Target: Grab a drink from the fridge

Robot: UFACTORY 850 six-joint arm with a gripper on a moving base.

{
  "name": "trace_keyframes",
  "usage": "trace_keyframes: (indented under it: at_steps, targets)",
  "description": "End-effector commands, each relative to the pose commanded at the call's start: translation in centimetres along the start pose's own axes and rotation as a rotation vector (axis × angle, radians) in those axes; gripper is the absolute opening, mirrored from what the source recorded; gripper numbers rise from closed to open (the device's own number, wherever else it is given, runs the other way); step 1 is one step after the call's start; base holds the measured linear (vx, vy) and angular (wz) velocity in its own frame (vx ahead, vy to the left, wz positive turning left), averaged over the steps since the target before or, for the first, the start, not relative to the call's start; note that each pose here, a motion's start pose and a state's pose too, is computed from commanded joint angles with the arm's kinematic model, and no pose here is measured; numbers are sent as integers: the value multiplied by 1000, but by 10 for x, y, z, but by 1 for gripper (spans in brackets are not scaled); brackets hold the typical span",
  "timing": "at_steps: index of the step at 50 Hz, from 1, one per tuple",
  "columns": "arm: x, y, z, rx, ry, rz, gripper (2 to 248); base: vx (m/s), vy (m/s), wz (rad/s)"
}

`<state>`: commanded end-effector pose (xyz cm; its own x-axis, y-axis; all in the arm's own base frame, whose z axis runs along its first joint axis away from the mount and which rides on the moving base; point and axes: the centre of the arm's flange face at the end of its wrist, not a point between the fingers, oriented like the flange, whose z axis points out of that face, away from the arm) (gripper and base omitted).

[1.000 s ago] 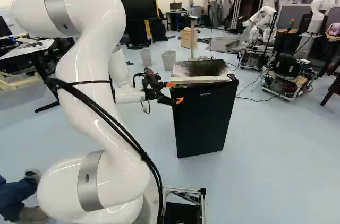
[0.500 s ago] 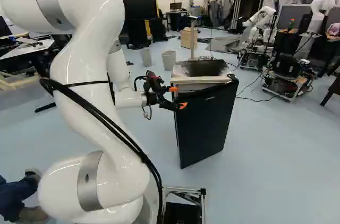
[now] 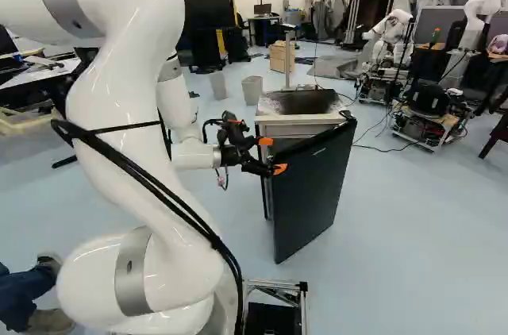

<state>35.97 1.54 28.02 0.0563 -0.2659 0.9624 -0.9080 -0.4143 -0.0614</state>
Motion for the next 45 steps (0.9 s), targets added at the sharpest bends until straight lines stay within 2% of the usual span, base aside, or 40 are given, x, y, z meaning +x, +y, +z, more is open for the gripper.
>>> trace_keyframes:
  at_steps: [45]
  targets:
    - [12,88,6,-167,43,-42,247,0,0,0]
